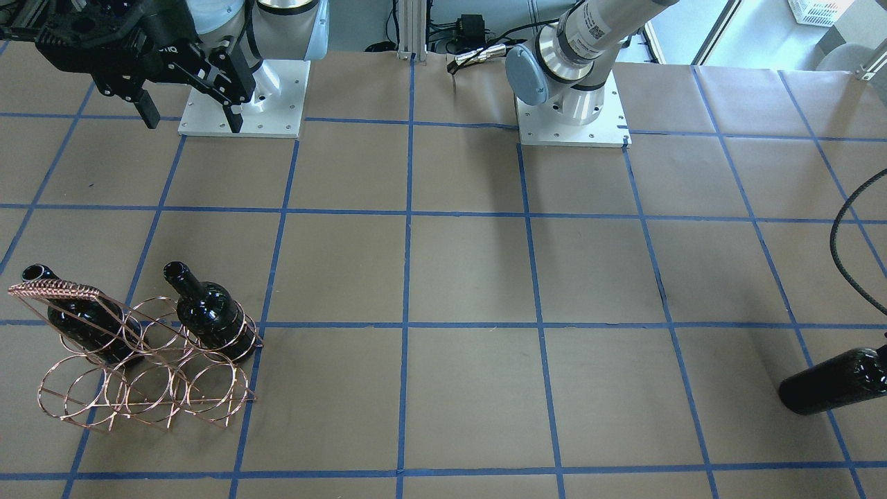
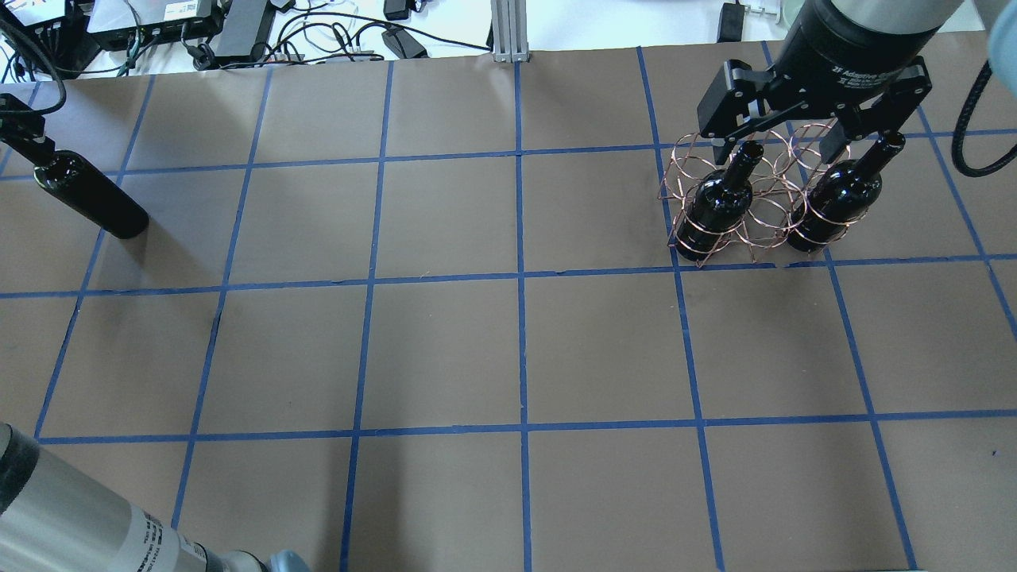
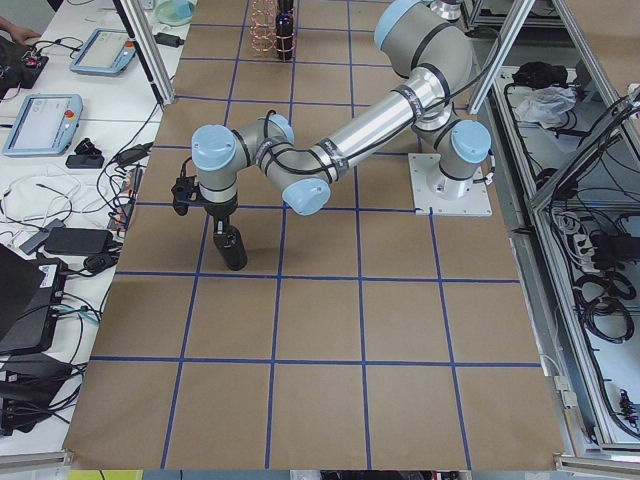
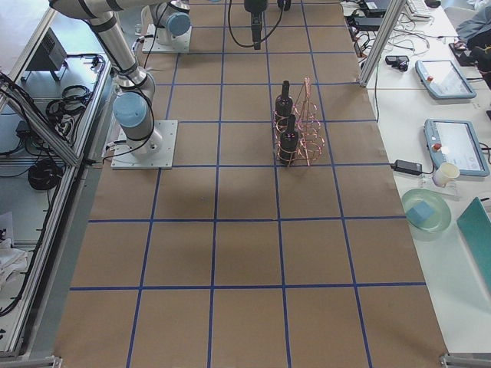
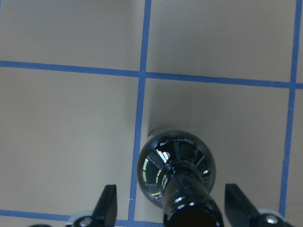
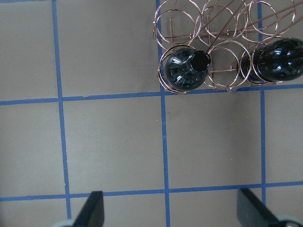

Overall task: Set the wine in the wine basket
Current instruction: 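Lower the left gripper and grasp the lying bottle by its neck, then lift the bottle with the left gripper and swing it upright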

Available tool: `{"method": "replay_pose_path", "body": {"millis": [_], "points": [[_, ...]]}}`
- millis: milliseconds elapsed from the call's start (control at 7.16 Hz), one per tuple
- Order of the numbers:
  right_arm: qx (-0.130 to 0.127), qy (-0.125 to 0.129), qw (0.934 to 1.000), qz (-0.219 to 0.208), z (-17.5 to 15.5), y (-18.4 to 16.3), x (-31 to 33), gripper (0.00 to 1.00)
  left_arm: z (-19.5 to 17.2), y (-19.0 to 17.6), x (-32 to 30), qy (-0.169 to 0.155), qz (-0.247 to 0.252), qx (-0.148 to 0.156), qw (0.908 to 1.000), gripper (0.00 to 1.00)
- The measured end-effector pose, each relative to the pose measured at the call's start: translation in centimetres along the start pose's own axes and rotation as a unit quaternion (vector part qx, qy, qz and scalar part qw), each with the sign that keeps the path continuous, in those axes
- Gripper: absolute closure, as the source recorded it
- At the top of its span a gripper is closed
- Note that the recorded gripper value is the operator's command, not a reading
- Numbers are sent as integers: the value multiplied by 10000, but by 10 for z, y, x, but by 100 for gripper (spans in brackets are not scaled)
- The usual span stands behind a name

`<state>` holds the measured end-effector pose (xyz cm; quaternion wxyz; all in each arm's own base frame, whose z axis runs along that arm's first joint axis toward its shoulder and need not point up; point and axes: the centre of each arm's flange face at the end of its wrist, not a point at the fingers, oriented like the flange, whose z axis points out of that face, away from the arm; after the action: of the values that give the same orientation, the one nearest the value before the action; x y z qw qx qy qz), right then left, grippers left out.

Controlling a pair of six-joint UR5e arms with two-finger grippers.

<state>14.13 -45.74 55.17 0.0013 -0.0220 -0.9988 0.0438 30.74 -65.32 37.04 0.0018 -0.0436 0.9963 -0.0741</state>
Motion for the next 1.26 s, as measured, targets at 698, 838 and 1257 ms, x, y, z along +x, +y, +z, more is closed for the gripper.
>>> {"method": "replay_pose_path", "body": {"millis": [698, 838, 1257], "points": [[-4, 0, 10000, 4, 0, 0, 0, 0, 2, 0, 3, 71, 14, -11, 10000, 100], [-3, 0, 10000, 3, 0, 0, 0, 0, 2, -1, 4, 135, 9, 6, 9999, 100], [2, 0, 10000, 5, 0, 0, 0, 0, -7, 2, 13, 206, 48, -8, 9998, 100]]}}
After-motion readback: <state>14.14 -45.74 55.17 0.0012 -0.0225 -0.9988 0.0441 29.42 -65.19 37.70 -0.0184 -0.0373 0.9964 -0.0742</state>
